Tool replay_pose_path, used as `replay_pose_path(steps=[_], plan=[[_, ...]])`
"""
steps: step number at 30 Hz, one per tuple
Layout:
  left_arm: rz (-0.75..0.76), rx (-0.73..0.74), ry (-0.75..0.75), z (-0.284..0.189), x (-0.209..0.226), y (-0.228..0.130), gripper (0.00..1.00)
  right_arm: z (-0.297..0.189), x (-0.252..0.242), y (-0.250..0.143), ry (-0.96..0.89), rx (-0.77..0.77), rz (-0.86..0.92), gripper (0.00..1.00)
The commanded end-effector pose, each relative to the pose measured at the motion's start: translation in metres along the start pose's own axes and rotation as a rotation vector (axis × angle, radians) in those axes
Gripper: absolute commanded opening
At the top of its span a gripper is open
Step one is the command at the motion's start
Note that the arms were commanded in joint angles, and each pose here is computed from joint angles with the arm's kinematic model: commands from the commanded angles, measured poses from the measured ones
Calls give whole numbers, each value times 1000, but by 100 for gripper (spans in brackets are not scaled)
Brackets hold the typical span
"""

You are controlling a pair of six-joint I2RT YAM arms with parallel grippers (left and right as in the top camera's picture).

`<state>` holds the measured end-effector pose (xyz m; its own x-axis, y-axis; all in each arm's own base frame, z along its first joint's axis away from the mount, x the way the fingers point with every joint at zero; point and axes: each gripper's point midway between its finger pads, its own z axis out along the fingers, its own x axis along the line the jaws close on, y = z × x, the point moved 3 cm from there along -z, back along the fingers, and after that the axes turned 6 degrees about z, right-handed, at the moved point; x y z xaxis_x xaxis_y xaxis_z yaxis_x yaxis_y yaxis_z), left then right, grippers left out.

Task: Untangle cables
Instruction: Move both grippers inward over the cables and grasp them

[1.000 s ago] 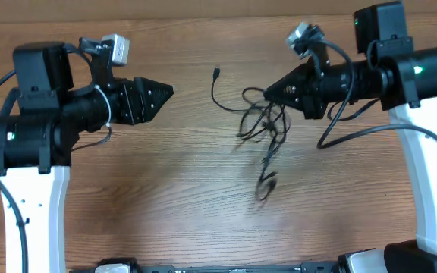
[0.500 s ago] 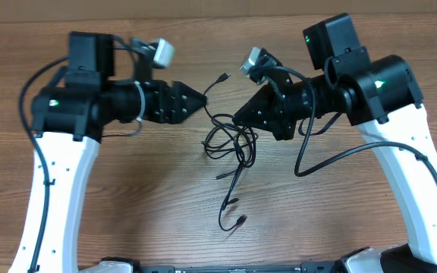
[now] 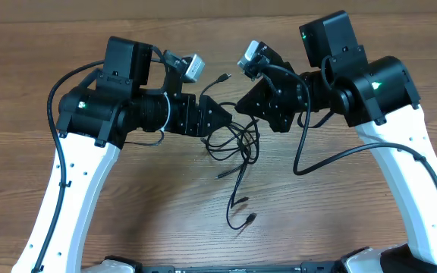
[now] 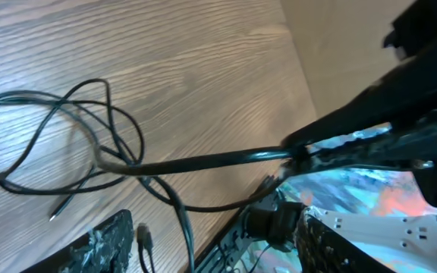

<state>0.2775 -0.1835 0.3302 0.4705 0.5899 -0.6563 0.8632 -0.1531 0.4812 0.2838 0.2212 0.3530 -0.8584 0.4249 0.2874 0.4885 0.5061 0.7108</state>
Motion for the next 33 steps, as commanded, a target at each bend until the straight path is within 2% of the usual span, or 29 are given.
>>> replay_pose_path(steps=[1, 5, 6, 8, 11, 16, 23, 33], plan=[[0, -14, 41, -3, 2, 4, 68, -12, 6, 9, -20, -38, -34, 4], [-32, -19, 91, -3, 9, 4, 67, -12, 6, 9, -20, -38, -35, 4], [-92, -28, 147, -5, 17, 4, 62, -12, 6, 9, -21, -39, -36, 4], [-320, -73, 326, -12, 44, 2, 60, -12, 5, 10, -30, -41, -40, 4], [-509, -145, 426, -20, 60, 3, 61, -12, 3, 11, -45, -42, -44, 4], [-605, -235, 401, -20, 60, 18, 60, -12, 3, 11, -43, -43, -47, 4], [-813, -358, 416, -25, 67, 29, 61, -11, 5, 10, -36, -36, -50, 4], [-947, -279, 264, 4, 44, 31, 55, -9, 5, 20, -12, -85, -81, 4]])
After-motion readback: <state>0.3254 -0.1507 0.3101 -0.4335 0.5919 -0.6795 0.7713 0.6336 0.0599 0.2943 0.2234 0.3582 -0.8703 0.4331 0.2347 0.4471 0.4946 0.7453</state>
